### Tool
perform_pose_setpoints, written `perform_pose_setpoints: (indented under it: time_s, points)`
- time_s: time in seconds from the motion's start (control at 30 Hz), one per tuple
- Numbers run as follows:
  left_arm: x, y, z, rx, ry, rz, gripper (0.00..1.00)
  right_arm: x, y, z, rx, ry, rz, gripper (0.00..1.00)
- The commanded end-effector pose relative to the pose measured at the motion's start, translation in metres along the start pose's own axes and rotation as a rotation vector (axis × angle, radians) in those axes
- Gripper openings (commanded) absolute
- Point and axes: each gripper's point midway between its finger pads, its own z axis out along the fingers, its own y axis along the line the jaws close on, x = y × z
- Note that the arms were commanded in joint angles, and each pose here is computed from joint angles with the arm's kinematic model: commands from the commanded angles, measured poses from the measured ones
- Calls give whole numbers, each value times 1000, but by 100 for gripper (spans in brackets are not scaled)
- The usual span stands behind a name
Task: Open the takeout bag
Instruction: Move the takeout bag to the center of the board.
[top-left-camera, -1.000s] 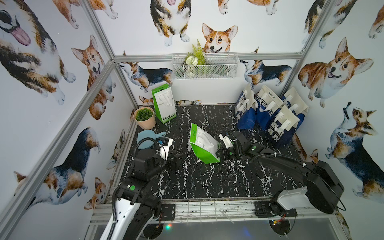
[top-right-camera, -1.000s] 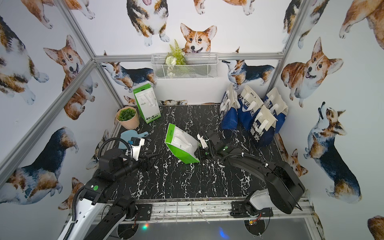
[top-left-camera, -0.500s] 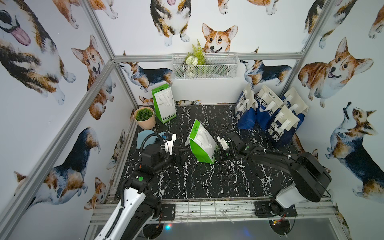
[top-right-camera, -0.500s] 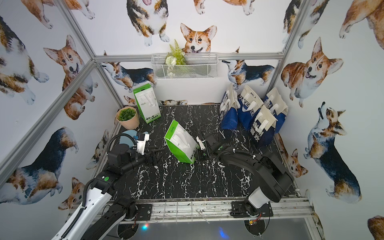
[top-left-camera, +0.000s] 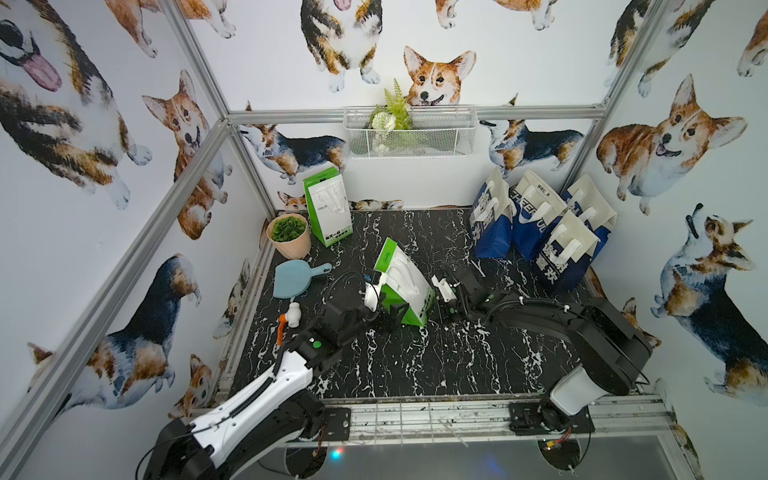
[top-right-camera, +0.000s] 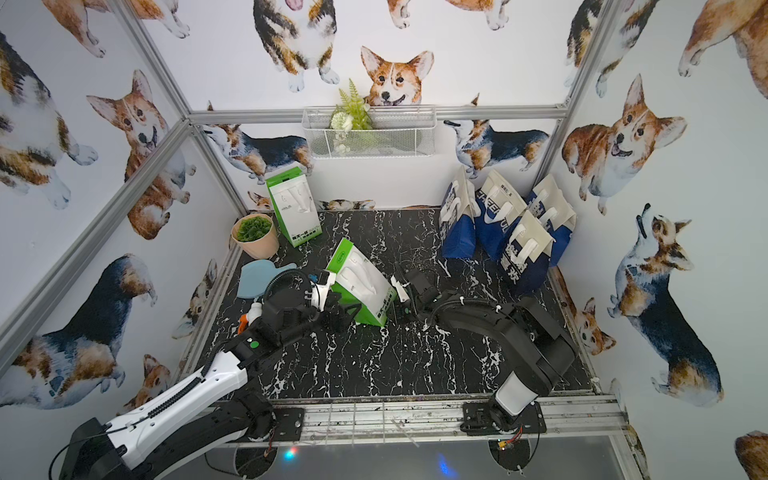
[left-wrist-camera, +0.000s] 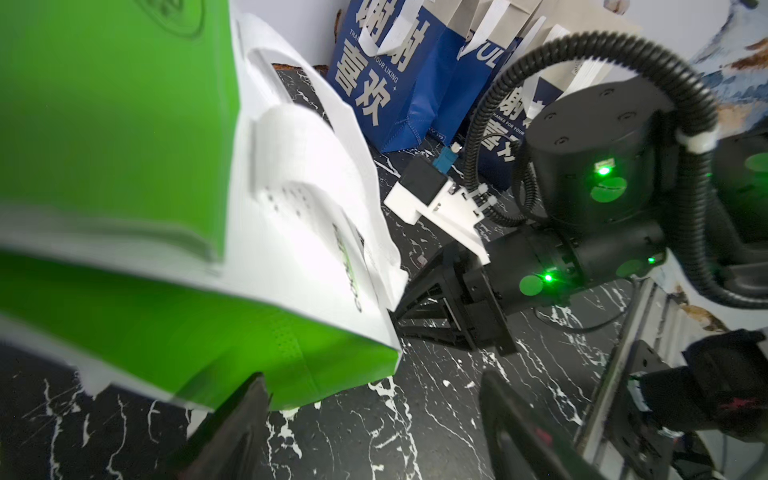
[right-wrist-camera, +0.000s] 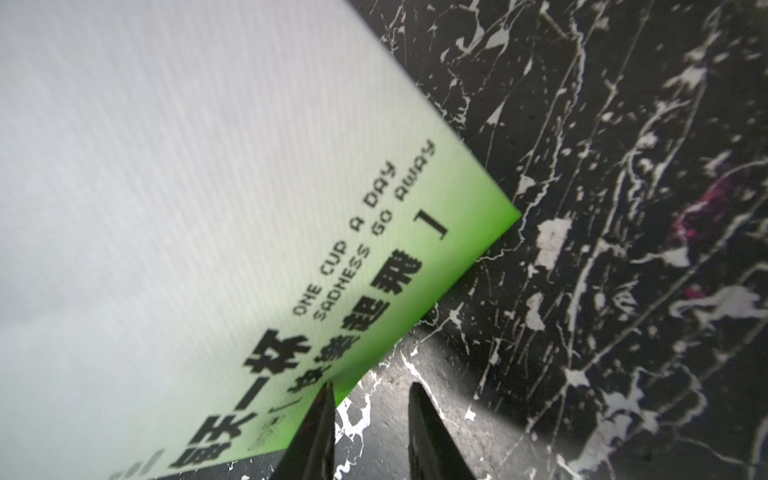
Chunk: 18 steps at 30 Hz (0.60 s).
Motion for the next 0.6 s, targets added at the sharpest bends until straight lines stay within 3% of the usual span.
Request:
perform_pose_setpoints:
  time_s: [0.0,0.13,0.33,0.47,0.57]
  points:
    - [-32,18,12,-121,-139,47,82,-6,7,1,-32,-24,5,32]
    - [-37,21,29,-141,-135,44,67,-5,6,-2,-30,-28,0,32]
    - [-33,0,39,-75,-140,102,18,-4,4,-7,-16,-36,-19,32]
    - [-35,-14,36,-5,-153,181,1,-4,6,-12,-19,-44,-31,32]
    - [-29,-23,33,47,-134,253,0,-5,5,-21,-6,-53,-53,32]
